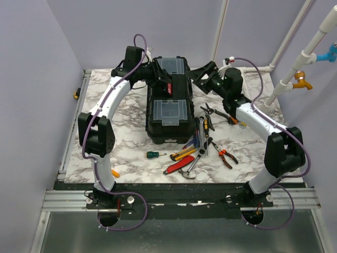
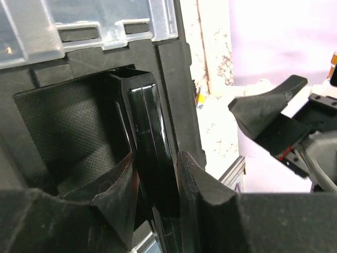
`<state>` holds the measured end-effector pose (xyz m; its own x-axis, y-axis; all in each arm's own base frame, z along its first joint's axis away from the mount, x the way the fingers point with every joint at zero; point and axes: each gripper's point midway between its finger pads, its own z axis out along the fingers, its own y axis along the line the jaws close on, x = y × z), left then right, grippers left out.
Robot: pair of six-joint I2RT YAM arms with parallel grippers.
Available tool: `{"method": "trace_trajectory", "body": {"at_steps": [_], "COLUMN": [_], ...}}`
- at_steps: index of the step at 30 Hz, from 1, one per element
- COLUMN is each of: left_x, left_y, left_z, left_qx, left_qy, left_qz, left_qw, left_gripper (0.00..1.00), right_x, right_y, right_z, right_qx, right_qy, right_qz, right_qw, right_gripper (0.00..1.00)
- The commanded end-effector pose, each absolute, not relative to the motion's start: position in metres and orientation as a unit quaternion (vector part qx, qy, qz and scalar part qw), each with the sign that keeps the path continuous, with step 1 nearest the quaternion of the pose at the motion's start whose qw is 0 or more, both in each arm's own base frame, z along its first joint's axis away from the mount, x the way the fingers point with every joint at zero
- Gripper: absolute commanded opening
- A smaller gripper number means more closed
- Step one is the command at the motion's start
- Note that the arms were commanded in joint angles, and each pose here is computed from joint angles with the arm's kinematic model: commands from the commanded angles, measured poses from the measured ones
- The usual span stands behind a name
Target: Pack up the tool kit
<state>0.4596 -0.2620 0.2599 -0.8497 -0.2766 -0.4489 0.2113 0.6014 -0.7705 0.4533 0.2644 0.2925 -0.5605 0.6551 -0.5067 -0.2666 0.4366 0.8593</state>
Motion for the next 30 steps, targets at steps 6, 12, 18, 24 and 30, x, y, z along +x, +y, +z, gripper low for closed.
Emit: {"method": "trace_trajectory", "body": {"at_steps": [6,12,18,24,30], "left_x": [0.471,0.468,0.466,0.458,0.454], "left_y": [-0.257,-0.260,-0.248,-0.238,-0.218], "left_z": [0.276,0.330,0.370,0.375,0.396], "left_qx": [0.030,0.047,0.044,0.037,0.026], "left_qy": [0.853,0.830,0.810,0.798,0.775], "left_qz": [-0.410,-0.433,-0.448,-0.470,-0.498], "left_qw": [0.320,0.348,0.377,0.374,0.387], "left_gripper": [0.00,0.00,0.00,0.00,0.00], "right_x": [0.455,0.452,0.449,0.447,0.444], "right_y": [0.207,0.199,0.195,0.196,0.211], "right_z": [0.228,0.195,0.177,0.164,0.164], "right_qx": [0.162,0.164,0.168,0.163,0.126], "right_qy": [0.786,0.811,0.822,0.829,0.828], "right_qz": [0.397,0.367,0.360,0.359,0.392], "right_qw": [0.445,0.426,0.409,0.396,0.381], "right_gripper": [0.90,0.89,0.88,0.88,0.83]}}
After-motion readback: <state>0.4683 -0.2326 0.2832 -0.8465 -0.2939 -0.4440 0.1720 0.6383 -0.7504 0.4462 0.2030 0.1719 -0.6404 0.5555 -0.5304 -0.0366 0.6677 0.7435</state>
